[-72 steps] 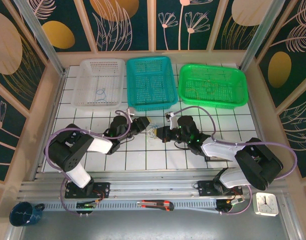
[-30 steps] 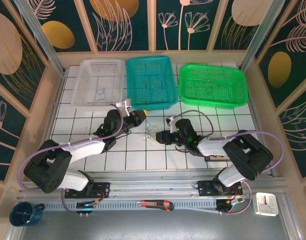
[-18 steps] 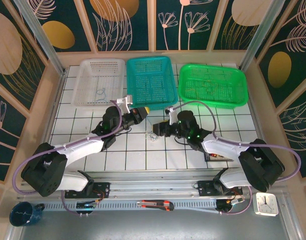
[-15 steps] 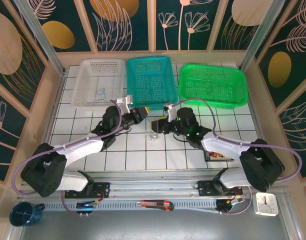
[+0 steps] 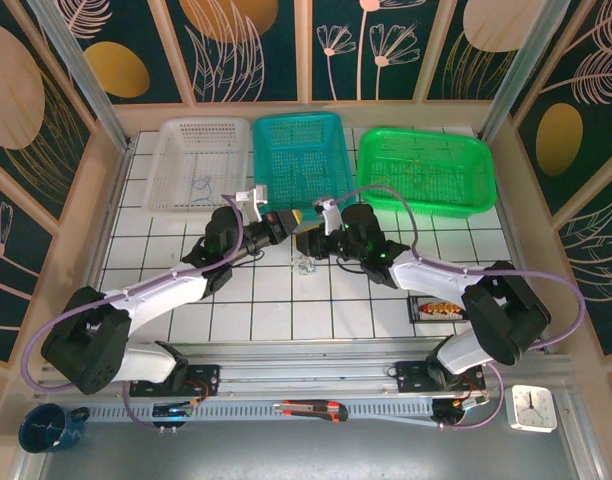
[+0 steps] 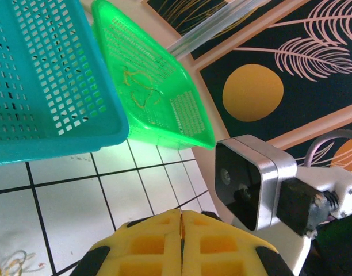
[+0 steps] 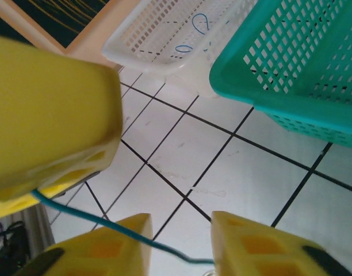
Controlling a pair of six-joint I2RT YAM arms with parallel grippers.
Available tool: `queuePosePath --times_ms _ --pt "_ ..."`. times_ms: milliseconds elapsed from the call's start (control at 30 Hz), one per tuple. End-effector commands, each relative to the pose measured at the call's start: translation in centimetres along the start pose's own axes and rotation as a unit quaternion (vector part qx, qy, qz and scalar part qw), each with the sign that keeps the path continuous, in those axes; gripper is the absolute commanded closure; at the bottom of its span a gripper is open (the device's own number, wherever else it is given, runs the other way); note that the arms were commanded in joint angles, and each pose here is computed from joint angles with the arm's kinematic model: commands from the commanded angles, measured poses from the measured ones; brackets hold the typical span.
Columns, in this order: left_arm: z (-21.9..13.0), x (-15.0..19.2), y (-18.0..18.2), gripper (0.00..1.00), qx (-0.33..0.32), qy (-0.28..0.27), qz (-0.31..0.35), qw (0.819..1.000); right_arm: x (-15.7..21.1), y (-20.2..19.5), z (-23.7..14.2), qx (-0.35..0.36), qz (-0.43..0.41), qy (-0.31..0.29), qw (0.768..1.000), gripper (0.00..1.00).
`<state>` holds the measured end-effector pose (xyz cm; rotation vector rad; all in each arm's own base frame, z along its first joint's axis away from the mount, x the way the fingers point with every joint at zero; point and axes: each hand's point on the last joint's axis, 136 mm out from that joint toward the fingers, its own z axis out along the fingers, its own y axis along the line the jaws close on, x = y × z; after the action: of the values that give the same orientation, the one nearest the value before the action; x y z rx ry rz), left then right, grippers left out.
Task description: Untangle the cables
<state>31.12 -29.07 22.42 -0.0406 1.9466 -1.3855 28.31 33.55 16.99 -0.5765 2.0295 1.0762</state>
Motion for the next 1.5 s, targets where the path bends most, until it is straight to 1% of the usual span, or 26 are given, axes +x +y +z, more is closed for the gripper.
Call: queuePosePath --times_ms 0,33,67,133,167,200,267,333,367,467,567,667,867,1100,1167,1300,1433,1467 --pt "-0.2 -0.7 -2.4 1.00 0.033 -0.001 0.016 0.999 -1.9 0.7 0.3 -0.007 -0.013 -0.016 1.000 0.97" --pt "-0.3 -0.7 -2.5 0.98 0.032 -0.003 0.018 0.999 -2.2 0.6 0.2 -0.006 -0.012 -0.019 1.000 1.00" --pt "-0.4 -0.8 -2.3 0.84 0.029 -0.005 0.020 0.999 -2.3 0.4 0.1 -0.004 -0.009 -0.020 1.000 1.00" --pt "-0.8 -0.9 -1.9 0.61 0.020 -0.015 0.026 0.999 -2.7 0.3 -0.3 -0.003 -0.003 -0.023 1.000 1.00" --pt "-1.0 -0.9 -1.4 0.46 0.010 -0.022 0.029 0.999 -2.9 0.3 -0.6 -0.004 -0.001 -0.025 1.000 1.00" --pt "-1.4 -1.0 -1.1 0.35 0.002 -0.029 0.033 0.999 -3.0 0.2 -0.8 -0.003 0.003 -0.026 1.000 1.00" --pt "-2.0 -1.0 0.0 0.22 -0.018 -0.042 0.041 0.998 -3.3 0.2 -1.2 -0.004 0.008 -0.028 1.000 1.00" --pt "-2.6 -0.6 1.4 0.14 -0.043 -0.049 0.049 0.997 -3.7 0.2 -1.7 -0.005 0.011 -0.032 0.999 1.00" --pt "-3.0 -0.2 2.2 0.13 -0.055 -0.051 0.051 0.996 -3.9 0.3 -1.9 -0.006 0.013 -0.033 0.999 1.00" --pt "-3.8 1.0 4.5 0.11 -0.083 -0.048 0.065 0.993 -4.4 0.5 -2.1 -0.009 0.017 -0.034 0.999 1.00" --pt "-4.1 2.5 6.9 0.11 -0.116 -0.030 0.091 0.989 -5.0 0.8 -2.3 -0.014 0.016 -0.036 0.999 1.00" --pt "-3.9 3.6 8.3 0.12 -0.129 -0.008 0.117 0.985 -5.3 1.1 -2.4 -0.017 0.018 -0.037 0.999 1.00" --pt "-2.1 4.1 8.4 0.14 -0.116 0.020 0.144 0.982 -5.7 1.5 -2.7 -0.023 0.023 -0.043 0.999 1.00" --pt "1.1 3.6 7.4 0.17 -0.090 0.035 0.165 0.982 -5.8 2.4 -2.6 -0.048 0.039 -0.048 0.997 1.00" --pt "2.0 3.7 7.6 0.21 -0.088 0.038 0.164 0.982 -5.8 3.0 -2.6 -0.059 0.042 -0.049 0.996 1.00" --pt "3.0 3.9 8.6 0.33 -0.091 0.035 0.154 0.983 -6.8 4.2 -2.9 -0.082 0.047 -0.058 0.994 1.00" --pt "3.4 3.8 9.3 0.42 -0.094 0.023 0.146 0.985 -8.2 5.5 -3.6 -0.101 0.049 -0.070 0.991 1.00" --pt "3.5 3.8 9.5 0.46 -0.096 0.021 0.145 0.985 -8.5 5.8 -3.8 -0.106 0.049 -0.072 0.991 1.00"
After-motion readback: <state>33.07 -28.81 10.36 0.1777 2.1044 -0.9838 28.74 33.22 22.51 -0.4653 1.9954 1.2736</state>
